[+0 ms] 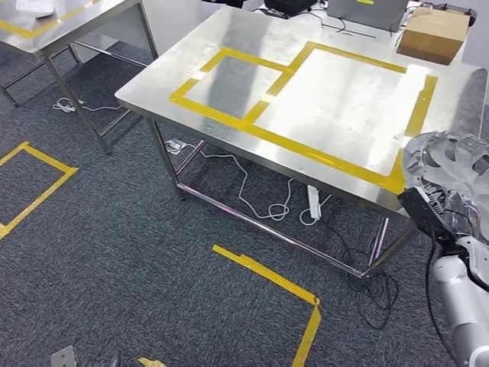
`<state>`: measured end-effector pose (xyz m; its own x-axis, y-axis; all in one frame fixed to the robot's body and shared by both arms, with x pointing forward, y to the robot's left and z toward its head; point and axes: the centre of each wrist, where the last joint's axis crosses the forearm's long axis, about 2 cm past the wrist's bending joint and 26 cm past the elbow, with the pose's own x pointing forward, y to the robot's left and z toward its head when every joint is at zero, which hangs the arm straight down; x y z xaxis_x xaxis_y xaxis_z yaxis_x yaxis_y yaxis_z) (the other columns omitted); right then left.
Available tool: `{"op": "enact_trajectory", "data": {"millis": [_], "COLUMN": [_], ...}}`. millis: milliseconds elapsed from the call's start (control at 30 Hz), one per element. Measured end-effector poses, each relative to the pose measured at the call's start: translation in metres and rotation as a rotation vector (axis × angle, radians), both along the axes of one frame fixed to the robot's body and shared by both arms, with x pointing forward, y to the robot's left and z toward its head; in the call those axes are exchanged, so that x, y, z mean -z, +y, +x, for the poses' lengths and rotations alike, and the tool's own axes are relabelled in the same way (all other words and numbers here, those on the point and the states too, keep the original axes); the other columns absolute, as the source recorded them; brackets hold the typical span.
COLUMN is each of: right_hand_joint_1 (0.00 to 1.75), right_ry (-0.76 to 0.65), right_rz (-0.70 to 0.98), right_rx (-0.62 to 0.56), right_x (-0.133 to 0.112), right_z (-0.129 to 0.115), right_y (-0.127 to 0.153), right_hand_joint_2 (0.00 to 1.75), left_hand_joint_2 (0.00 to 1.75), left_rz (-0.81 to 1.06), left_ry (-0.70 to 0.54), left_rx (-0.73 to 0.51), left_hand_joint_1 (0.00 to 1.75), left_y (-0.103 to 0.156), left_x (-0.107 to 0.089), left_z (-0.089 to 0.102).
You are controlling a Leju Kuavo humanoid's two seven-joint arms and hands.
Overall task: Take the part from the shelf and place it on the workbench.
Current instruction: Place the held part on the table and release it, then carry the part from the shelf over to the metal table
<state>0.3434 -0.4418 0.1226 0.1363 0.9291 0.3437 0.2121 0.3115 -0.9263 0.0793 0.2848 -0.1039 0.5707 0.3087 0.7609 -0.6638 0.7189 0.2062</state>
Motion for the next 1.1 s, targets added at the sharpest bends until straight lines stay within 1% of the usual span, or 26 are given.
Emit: {"op": "enact_trajectory", "data": {"millis": [367,767,1100], "right_hand_joint_1": [1.75,1.75,1.75], "right_ry": [0.023,0.002,0.000], "right_rz": [-0.003,-0.024,-0.026], "right_rx": [-0.007,-0.057,-0.070], "right_x": [0.006,0.003,0.004], "right_z": [-0.002,-0.001,-0.002], "right_y": [0.001,0.008,0.012], "right_hand_joint_2": [1.75,1.75,1.75], "left_hand_joint_2": [1.75,1.75,1.75], "left_rz": [-0.003,-0.002,0.002], "left_ry": [0.000,0.000,-0.001], "left_rx": [0.000,0.008,0.009], "left_hand_joint_1": [0.00,0.00,0.00], "left_y": [-0.002,-0.001,0.000], "left_x": [0.000,0.000,0.000], "left_z": [0.000,0.000,0.000]}}
